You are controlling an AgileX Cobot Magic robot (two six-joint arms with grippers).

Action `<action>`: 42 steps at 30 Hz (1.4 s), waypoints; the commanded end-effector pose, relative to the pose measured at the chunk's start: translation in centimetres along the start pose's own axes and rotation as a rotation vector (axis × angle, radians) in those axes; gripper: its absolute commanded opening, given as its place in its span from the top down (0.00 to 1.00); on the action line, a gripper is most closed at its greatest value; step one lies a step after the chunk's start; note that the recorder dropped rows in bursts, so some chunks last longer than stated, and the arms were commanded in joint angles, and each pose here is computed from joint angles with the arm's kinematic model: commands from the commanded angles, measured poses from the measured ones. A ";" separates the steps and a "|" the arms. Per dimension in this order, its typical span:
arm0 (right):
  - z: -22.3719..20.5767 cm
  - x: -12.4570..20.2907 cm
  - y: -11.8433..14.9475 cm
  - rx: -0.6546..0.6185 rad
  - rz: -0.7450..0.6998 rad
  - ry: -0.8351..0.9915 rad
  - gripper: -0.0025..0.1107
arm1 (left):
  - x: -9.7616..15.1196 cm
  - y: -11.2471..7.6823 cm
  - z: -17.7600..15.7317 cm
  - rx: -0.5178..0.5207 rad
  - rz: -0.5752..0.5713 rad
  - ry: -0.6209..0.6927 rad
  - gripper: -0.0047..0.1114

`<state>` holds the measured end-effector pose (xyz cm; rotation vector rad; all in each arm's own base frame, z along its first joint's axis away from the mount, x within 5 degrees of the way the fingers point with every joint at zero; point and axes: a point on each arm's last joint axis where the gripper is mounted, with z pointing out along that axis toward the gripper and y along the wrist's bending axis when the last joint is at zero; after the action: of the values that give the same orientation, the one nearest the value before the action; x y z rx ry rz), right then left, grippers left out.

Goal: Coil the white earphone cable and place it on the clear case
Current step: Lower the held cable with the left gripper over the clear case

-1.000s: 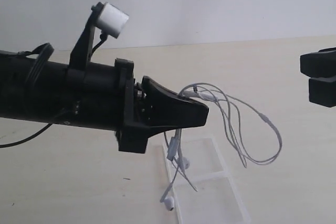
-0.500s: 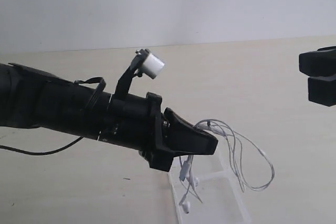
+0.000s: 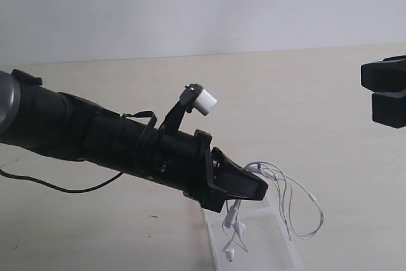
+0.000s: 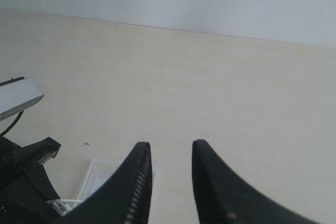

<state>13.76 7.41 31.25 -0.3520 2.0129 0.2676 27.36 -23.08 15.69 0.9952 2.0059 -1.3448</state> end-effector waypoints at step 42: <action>0.1 0.1 0.0 -0.002 0.008 -0.001 0.74 | 1.9 2.0 0.7 -0.139 -0.183 0.112 0.96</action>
<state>13.74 7.44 31.24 -0.3473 2.0160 0.2745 27.87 -22.48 12.77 0.8705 2.2814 -1.2390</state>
